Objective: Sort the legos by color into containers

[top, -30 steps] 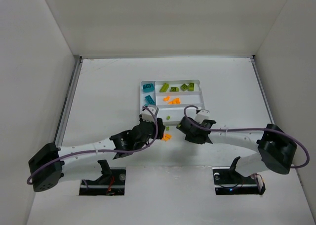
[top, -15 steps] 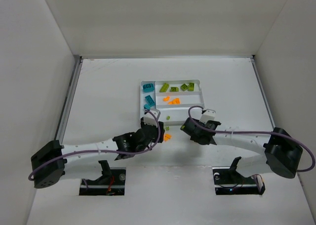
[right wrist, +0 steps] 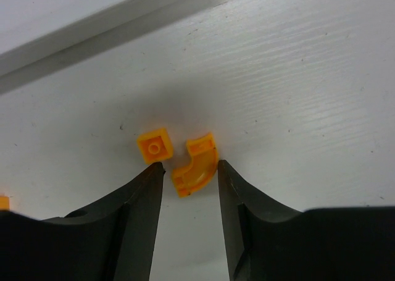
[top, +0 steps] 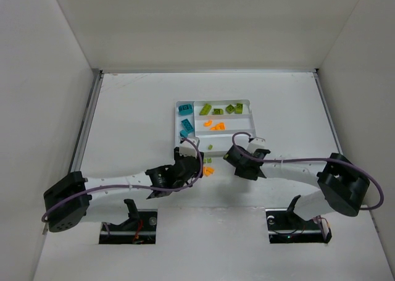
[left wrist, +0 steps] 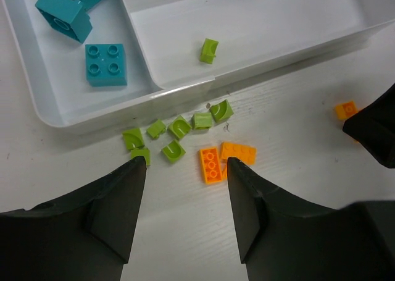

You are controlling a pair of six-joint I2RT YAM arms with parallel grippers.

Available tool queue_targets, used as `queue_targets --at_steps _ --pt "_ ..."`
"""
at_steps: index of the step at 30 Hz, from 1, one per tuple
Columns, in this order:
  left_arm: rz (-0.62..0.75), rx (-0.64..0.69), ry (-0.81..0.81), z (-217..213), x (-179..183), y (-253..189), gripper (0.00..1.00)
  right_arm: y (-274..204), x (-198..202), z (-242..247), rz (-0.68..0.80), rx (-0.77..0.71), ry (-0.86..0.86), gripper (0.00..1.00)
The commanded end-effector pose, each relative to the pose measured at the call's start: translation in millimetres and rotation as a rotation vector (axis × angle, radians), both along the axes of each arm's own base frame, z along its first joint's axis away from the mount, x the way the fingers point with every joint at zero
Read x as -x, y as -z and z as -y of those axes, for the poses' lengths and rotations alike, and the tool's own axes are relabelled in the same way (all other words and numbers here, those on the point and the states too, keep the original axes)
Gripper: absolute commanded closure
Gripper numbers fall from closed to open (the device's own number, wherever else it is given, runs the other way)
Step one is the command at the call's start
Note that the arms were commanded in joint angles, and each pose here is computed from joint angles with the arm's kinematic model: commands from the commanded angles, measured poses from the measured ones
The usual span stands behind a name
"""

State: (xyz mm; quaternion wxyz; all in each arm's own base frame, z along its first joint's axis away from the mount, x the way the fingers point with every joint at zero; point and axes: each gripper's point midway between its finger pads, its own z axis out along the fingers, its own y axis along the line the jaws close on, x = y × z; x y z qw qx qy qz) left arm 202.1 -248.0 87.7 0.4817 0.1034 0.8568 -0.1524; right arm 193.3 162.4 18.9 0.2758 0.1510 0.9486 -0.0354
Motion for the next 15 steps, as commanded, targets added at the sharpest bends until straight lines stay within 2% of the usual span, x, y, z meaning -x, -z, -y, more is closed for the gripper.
queue_targets --at_steps 1,7,15 --pt "-0.001 -0.018 -0.053 -11.3 -7.0 5.0 0.47 7.4 -3.3 -9.7 -0.002 -0.059 0.012 0.57" --pt "-0.029 -0.05 -0.074 -20.0 -8.2 19.2 0.44 5.0 -3.0 -7.4 0.026 -0.091 0.039 0.75" --pt "-0.066 -0.087 -0.113 -28.8 -7.4 37.1 0.48 -31.0 -5.3 -2.2 0.128 -0.095 0.017 0.79"
